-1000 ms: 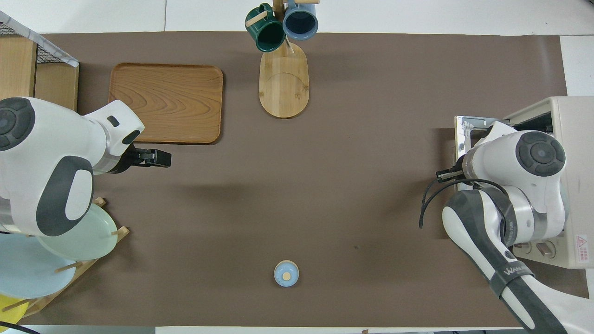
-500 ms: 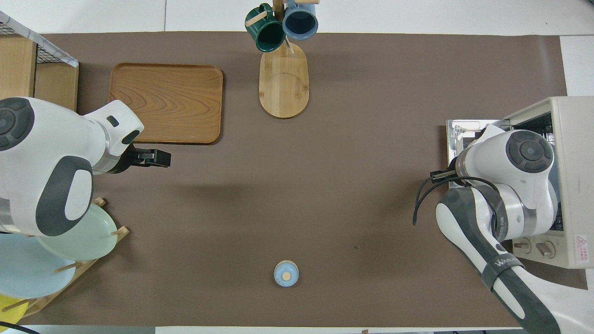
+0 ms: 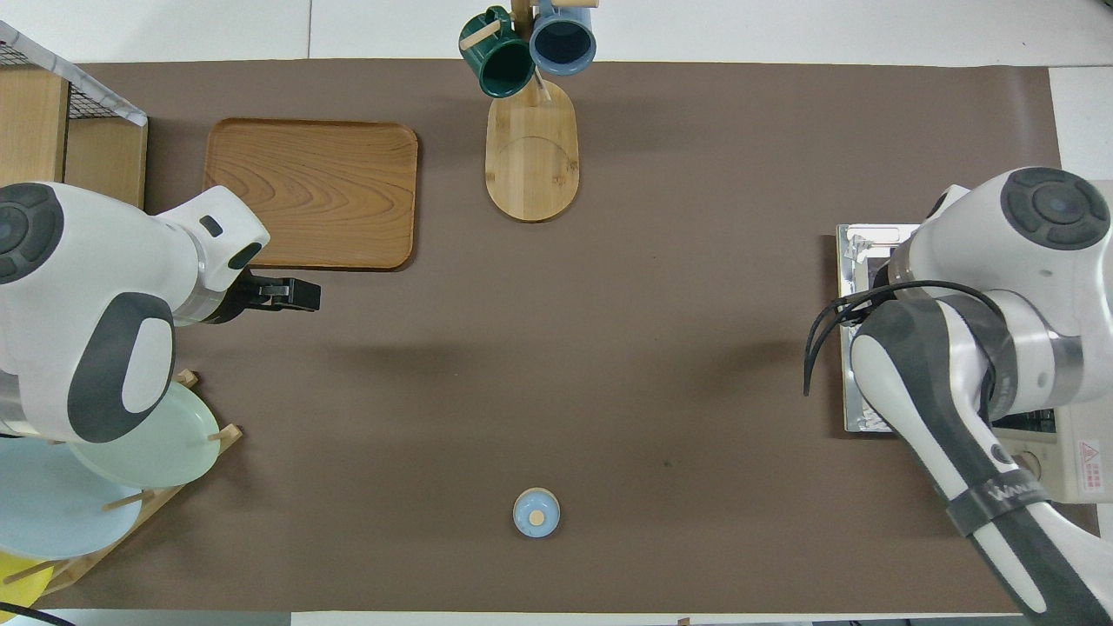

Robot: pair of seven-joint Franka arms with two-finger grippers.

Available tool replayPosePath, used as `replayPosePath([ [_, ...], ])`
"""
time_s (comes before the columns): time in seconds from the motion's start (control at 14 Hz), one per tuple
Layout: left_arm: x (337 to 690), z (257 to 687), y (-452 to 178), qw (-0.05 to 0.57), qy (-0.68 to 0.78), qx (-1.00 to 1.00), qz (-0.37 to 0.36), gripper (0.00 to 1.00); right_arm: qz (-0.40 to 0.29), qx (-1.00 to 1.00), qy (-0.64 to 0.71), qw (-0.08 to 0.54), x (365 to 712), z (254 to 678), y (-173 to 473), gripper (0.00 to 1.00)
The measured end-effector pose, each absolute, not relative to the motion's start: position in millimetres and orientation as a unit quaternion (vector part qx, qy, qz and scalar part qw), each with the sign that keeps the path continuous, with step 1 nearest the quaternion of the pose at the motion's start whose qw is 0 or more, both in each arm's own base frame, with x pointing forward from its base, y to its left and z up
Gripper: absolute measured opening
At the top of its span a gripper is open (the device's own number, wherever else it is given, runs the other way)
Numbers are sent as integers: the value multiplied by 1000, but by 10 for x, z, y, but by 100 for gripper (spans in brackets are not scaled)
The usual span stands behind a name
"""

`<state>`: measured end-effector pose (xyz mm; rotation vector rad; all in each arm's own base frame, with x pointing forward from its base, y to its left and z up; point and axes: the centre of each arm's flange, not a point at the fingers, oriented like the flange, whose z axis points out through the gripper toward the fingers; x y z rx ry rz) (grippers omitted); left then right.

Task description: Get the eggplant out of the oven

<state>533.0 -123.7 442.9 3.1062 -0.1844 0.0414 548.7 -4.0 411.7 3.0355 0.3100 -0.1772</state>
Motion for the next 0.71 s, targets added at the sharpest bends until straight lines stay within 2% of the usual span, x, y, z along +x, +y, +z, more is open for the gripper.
replayPosePath([
  [0.07, 5330, 4429, -1238, 15, -59, 998, 13, 100, -61, 992, 106, 40, 5476, 4110, -256, 56],
  [0.14, 5330, 4429, -1238, 15, -59, 998, 14, 100, -65, 991, 108, 37, 5451, 4077, -431, 55],
  [0.21, 5330, 4429, -1238, 15, -59, 998, 14, 100, -69, 991, 109, 36, 5424, 4033, -517, 50],
  [0.29, 5331, 4430, -1238, 15, -59, 998, 14, 100, -67, 991, 111, 35, 5408, 3980, -525, 50],
  [0.36, 5331, 4430, -1238, 15, -59, 998, 14, 100, -60, 991, 114, 36, 5398, 3915, -498, 44],
  [0.71, 5322, 4435, -1302, 15, -65, 998, 17, 100, -48, 991, 122, 35, 5282, 3666, -428, 37],
])
